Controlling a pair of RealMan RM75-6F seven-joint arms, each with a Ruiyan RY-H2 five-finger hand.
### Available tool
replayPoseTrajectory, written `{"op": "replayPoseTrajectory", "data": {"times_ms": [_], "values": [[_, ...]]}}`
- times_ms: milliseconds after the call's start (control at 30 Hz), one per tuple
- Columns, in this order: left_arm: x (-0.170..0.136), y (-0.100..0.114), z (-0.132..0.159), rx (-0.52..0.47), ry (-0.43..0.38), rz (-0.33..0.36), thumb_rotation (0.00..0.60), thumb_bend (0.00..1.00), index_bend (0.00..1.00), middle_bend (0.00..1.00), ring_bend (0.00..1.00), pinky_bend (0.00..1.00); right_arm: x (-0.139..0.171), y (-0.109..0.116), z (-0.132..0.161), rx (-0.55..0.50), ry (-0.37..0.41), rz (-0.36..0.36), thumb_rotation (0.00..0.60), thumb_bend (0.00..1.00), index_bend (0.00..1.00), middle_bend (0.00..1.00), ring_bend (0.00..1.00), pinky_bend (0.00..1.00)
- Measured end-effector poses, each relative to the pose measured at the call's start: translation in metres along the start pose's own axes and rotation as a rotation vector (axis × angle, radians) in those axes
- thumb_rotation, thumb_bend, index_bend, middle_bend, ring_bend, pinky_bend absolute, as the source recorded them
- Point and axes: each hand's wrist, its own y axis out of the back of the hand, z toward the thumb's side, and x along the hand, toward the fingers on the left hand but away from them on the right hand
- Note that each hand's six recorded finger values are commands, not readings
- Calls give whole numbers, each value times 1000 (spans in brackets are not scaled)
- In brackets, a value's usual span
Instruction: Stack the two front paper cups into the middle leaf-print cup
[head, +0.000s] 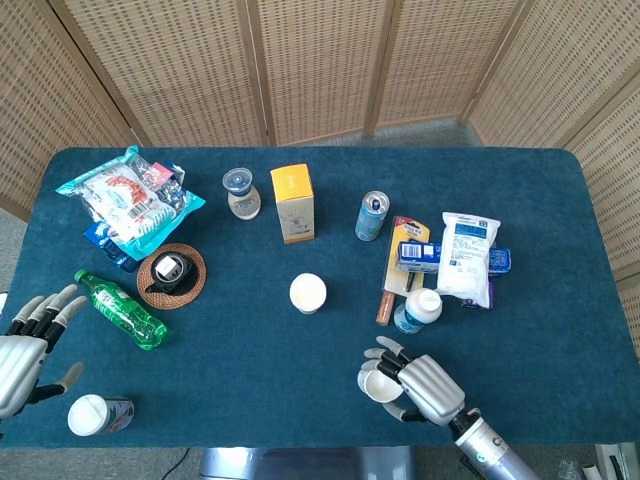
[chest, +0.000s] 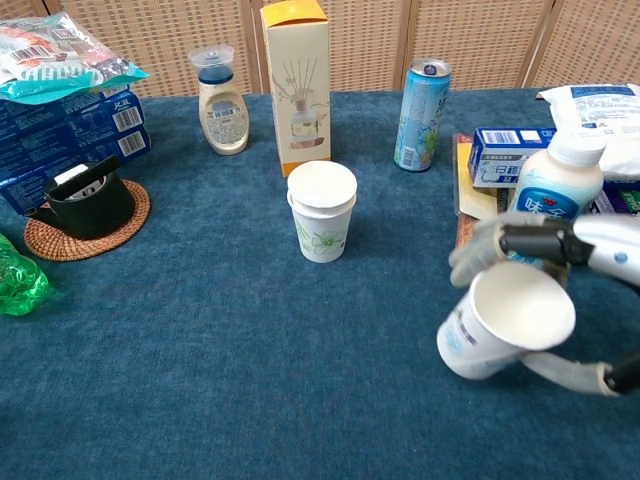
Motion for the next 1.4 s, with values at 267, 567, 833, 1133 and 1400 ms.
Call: {"op": "replayPoseTrajectory", "data": {"times_ms": [267, 567, 833, 1133, 1400], "values": [[-1, 1, -1, -9, 0, -2, 600, 398, 0, 0, 0, 0, -29, 43, 30, 55, 65, -87, 600, 388, 265, 220, 83, 508], [-1, 1, -1, -13, -2, -7, 600, 398, 0, 0, 0, 0, -63, 76, 56, 96, 93, -127, 600, 376, 256, 213, 82, 507], [0, -2, -1, -10, 0, -18, 600, 397, 0, 0, 0, 0, -95, 74, 77, 132, 127, -93, 600, 376, 257, 212, 82, 507], [1, -1, -3, -11, 1, -17, 600, 397, 0, 0, 0, 0, -138, 72, 83, 151, 107, -78, 600, 377, 258, 209, 79, 507], [1, 0, -5, -10, 4, -18, 600, 398, 0, 0, 0, 0, -162, 81, 72, 190, 50, -94, 600, 378, 257, 210, 79, 507]]}}
